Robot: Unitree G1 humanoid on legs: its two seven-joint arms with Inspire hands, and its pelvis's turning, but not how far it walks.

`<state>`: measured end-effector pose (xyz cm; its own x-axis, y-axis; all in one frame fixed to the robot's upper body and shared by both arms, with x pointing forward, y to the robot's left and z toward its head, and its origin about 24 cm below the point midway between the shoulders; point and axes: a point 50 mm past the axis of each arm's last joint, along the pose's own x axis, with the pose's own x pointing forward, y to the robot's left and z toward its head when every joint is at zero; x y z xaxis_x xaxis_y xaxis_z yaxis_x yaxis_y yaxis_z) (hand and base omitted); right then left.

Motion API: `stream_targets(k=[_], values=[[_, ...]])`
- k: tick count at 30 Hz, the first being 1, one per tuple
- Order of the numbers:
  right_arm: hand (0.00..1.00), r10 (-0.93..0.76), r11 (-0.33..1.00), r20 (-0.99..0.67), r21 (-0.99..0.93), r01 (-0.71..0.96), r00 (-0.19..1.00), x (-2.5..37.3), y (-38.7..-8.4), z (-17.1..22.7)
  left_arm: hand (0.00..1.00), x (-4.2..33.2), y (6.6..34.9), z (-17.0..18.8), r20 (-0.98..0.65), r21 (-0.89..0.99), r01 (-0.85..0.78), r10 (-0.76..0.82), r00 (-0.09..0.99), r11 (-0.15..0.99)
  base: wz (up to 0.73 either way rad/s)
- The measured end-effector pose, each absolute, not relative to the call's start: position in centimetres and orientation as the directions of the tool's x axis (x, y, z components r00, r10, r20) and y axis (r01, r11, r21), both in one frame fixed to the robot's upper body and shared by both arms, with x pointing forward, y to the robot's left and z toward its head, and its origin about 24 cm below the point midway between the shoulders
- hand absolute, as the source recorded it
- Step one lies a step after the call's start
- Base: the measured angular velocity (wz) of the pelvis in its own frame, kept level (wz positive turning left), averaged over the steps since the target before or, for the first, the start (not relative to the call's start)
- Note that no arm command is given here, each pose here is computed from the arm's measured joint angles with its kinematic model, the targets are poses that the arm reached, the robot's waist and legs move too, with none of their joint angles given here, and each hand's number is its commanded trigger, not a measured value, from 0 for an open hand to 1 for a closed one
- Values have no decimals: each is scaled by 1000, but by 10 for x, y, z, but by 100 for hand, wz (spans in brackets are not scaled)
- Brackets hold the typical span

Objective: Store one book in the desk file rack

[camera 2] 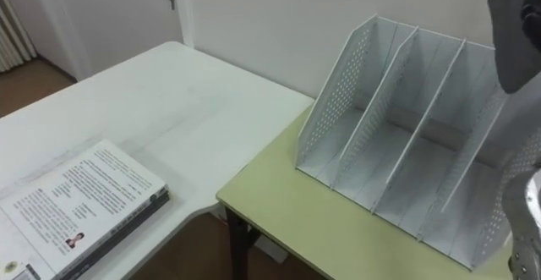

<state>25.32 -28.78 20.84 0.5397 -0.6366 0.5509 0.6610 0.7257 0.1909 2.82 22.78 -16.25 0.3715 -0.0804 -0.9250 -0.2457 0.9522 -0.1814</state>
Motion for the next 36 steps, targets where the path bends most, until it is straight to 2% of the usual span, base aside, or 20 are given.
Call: stream_targets(k=[11,36], values=[[100,-693,671,535,231,705,484,250,-294,208,0,29,227,-163,-924,-182,-259,-75,375,948,0],[100,-744,625,433,179,760,510,260,-306,181,0,29,228,-163,-929,-161,-274,-51,367,948,0]])
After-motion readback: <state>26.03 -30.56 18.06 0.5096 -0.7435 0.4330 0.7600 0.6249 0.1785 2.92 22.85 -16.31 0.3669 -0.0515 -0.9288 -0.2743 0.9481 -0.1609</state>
